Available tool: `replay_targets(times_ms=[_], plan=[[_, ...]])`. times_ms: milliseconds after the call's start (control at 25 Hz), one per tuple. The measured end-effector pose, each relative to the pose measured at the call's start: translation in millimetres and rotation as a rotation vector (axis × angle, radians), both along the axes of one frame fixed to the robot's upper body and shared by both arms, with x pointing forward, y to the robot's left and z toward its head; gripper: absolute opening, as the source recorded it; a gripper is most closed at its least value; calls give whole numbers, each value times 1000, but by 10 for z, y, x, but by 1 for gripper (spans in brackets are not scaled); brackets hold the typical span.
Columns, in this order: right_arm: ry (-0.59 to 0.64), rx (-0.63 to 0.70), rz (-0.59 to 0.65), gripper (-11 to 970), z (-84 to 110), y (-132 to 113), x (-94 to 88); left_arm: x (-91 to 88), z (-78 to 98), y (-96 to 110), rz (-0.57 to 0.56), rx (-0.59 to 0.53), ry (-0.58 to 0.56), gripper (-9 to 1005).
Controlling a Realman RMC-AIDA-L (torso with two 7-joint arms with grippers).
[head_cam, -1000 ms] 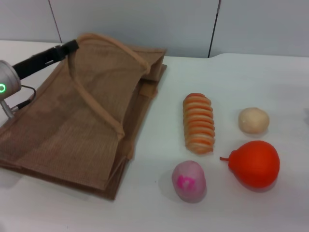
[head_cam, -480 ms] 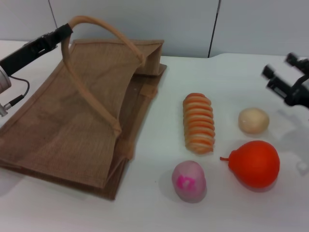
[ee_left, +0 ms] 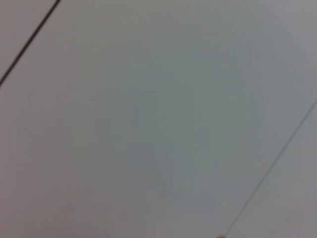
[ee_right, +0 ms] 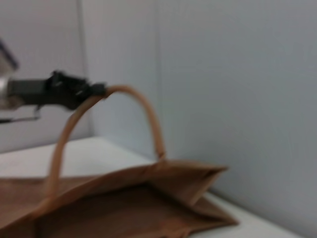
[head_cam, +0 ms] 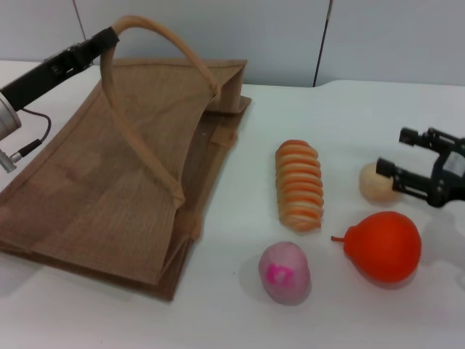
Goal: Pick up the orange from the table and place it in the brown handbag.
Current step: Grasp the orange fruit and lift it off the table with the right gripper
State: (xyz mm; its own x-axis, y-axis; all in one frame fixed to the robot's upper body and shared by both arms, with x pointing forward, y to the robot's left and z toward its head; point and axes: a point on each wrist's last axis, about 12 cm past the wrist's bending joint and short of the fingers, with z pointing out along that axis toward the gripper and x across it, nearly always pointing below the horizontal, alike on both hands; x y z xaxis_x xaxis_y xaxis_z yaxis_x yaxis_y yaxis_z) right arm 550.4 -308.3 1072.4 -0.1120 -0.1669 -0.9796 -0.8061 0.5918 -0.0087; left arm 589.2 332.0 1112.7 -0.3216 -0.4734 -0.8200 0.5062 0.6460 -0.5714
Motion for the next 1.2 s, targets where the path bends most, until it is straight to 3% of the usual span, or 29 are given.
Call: replay_targets(times_ms=[360,800,1200], plan=[[154,-94,105,744,21,-104,-73,-60,64,4,-32,-46,-48,122],[274,-198,127,743,-38,-51,18,-112,137,-4,-80,-90,-97,123],[304,-241,161,744,-57,-10,29,-119,141,-7,-86,-93,-101,123]])
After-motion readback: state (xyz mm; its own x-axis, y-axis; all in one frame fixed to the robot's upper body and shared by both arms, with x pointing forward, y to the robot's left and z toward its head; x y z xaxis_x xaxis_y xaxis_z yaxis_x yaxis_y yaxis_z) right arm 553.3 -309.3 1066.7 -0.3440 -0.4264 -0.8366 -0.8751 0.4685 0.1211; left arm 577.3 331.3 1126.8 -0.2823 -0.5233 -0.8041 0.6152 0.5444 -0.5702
